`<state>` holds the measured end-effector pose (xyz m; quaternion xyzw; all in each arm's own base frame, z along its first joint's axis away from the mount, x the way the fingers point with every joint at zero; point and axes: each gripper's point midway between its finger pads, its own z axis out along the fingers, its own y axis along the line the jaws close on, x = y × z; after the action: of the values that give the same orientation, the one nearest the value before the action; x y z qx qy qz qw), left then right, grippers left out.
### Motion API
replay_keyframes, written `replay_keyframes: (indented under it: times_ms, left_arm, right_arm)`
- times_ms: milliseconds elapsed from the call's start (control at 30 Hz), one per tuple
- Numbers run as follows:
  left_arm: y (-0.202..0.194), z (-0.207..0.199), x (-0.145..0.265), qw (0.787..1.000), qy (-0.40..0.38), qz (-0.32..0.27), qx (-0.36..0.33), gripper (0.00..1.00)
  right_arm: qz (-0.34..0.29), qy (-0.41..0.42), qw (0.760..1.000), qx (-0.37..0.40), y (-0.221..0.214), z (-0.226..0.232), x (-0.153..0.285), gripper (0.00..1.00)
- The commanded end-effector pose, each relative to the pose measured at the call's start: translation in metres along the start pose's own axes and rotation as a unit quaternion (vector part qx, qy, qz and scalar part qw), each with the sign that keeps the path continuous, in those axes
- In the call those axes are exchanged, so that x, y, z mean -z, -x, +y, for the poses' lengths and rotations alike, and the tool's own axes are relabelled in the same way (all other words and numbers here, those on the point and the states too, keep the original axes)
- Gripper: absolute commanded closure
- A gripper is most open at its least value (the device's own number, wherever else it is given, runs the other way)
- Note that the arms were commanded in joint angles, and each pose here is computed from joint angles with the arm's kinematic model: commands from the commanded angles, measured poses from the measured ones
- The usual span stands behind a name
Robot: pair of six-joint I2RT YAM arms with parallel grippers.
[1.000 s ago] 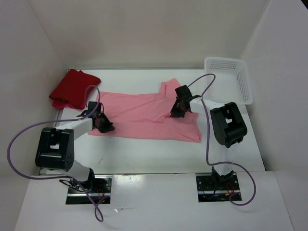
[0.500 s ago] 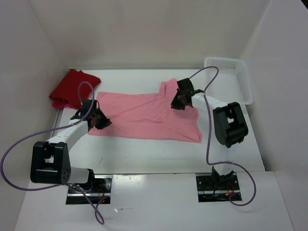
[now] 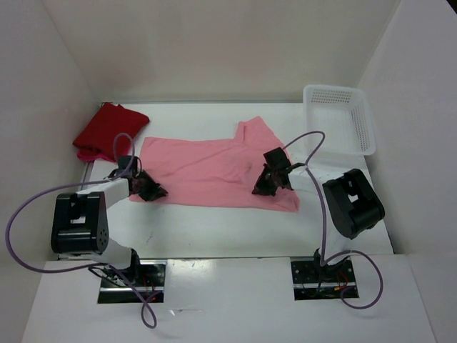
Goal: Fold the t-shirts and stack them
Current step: Fold the flattened tshirt in 1/3 of the way
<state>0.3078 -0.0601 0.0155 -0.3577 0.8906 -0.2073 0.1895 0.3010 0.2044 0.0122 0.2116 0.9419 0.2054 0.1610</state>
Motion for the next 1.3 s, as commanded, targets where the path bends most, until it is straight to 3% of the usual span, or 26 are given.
replay_keyframes:
  times_ms: [0,133,400,533,600,667,800,1000,1133,1267]
  left_arm:
    - [-0.020,0.036,0.009,0.997,0.020,0.041,0.068,0.78]
    - [-0.023,0.063,0.026,0.992,0.047,0.044,0.107,0.78]
    - [-0.060,0.046,0.067,0.984,0.021,0.097,0.148,0.78]
    - [-0.029,0.014,0.077,0.993,-0.023,0.065,0.091,0.83]
    - [0.004,-0.019,0.079,0.998,-0.055,0.020,0.030,0.89]
    - [0.018,-0.030,0.073,0.999,-0.027,-0.022,-0.018,0.93]
    - [0.005,-0.044,0.048,0.999,-0.036,-0.019,-0.028,0.93]
    - [-0.023,-0.002,0.019,0.999,0.012,0.028,0.011,0.90]
    - [-0.041,0.008,0.017,0.998,0.014,0.056,0.018,0.86]
    - [-0.071,0.043,0.017,0.990,0.065,0.116,0.037,0.86]
  right_arm:
    - [0.010,-0.031,0.999,-0.024,-0.020,-0.033,-0.003,0.99]
    - [0.015,-0.032,0.998,-0.045,-0.040,-0.051,0.011,0.99]
    - [0.004,-0.027,0.997,-0.071,-0.067,-0.079,0.056,0.95]
    - [-0.016,0.004,0.998,-0.055,-0.049,-0.053,0.072,0.94]
    - [-0.027,0.018,0.999,-0.034,-0.032,-0.032,0.076,0.94]
    - [-0.012,0.027,0.999,-0.017,-0.031,-0.018,0.071,0.97]
    - [-0.002,0.055,0.998,0.035,-0.031,0.029,0.055,0.99]
    - [0.046,0.045,0.993,0.097,-0.069,0.051,0.006,0.99]
    - [0.054,0.022,0.994,0.091,-0.076,0.033,-0.005,0.99]
    - [0.072,-0.008,0.994,0.084,-0.092,0.002,-0.010,0.99]
